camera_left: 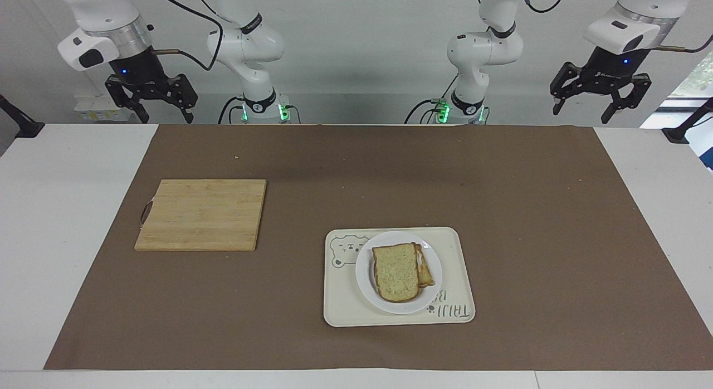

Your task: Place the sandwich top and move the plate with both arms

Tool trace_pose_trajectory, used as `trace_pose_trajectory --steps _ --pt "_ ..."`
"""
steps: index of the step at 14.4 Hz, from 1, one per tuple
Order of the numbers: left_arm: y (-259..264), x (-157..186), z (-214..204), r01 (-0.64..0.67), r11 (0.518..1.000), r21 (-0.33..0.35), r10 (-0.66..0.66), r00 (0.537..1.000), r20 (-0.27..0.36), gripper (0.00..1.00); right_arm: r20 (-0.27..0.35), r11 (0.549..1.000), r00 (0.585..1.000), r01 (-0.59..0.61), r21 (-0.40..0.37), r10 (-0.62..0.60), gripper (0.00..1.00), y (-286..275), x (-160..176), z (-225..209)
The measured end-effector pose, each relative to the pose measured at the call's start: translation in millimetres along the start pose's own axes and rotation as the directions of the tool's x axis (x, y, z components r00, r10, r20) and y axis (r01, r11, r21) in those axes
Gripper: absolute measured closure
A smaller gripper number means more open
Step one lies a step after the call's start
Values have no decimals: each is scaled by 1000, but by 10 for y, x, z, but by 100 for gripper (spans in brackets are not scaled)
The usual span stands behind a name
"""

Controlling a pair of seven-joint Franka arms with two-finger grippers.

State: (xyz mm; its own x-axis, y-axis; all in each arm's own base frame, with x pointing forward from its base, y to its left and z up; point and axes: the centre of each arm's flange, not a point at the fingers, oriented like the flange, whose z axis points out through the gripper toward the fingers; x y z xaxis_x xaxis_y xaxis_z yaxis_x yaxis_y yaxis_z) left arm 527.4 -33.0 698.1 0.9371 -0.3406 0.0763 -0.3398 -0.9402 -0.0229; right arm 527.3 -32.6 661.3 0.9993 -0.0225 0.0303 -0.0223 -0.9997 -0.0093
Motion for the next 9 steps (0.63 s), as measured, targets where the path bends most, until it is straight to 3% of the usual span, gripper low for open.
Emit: trace_pose_trajectory --steps 9 --pt "6 -19 21 96 995 -4 -96 995 20 0 0 1000 1000 0 0 0 0 0 0 0"
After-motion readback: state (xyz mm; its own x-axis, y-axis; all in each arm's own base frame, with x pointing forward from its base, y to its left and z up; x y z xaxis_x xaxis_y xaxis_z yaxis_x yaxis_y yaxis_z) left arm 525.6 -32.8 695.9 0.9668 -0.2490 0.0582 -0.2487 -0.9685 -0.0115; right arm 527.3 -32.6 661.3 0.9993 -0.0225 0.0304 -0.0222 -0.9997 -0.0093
